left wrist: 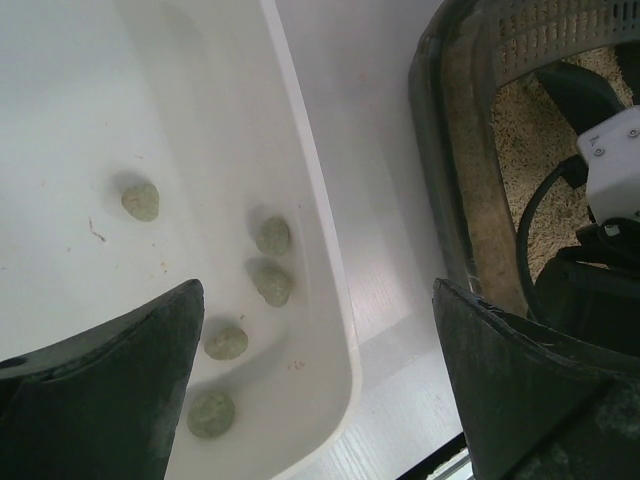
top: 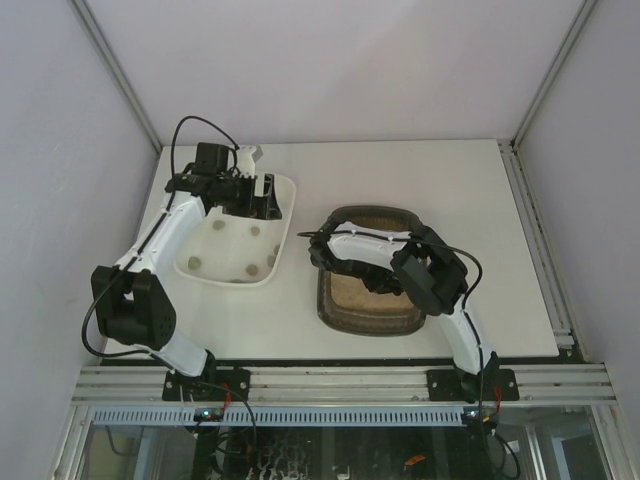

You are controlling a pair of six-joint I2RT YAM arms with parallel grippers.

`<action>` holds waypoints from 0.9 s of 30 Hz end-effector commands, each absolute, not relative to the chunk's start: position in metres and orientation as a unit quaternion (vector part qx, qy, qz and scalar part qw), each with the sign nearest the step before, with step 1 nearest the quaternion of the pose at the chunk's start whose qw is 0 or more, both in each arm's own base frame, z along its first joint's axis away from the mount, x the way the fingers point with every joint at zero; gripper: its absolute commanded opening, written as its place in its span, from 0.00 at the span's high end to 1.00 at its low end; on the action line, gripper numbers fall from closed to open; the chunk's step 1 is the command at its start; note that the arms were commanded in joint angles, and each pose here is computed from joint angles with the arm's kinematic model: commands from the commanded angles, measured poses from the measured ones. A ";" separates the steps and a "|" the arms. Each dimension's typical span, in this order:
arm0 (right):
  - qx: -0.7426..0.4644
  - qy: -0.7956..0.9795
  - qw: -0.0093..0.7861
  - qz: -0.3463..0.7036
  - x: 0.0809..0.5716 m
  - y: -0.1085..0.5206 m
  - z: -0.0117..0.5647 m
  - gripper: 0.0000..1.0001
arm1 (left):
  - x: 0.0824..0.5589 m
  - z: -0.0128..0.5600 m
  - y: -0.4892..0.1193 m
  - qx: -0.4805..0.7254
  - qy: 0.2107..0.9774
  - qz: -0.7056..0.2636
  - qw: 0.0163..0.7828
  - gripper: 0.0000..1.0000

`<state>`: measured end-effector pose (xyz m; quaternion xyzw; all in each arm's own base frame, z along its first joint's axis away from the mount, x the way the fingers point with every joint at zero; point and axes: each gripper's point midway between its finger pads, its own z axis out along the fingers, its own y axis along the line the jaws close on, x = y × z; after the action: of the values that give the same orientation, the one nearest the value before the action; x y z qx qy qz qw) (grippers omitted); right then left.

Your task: Clean the litter box

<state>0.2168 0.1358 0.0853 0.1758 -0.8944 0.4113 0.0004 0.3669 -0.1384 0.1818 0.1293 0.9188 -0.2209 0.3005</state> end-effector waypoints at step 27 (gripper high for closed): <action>0.195 -0.930 -0.043 0.307 0.185 0.161 0.113 1.00 | 0.364 0.172 -0.148 0.131 0.917 -0.237 0.295 0.00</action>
<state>0.1951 0.1741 0.1016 0.2069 -0.9371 0.2791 -0.0345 0.3664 -0.1410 0.1755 0.1318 0.9188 -0.2225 0.2982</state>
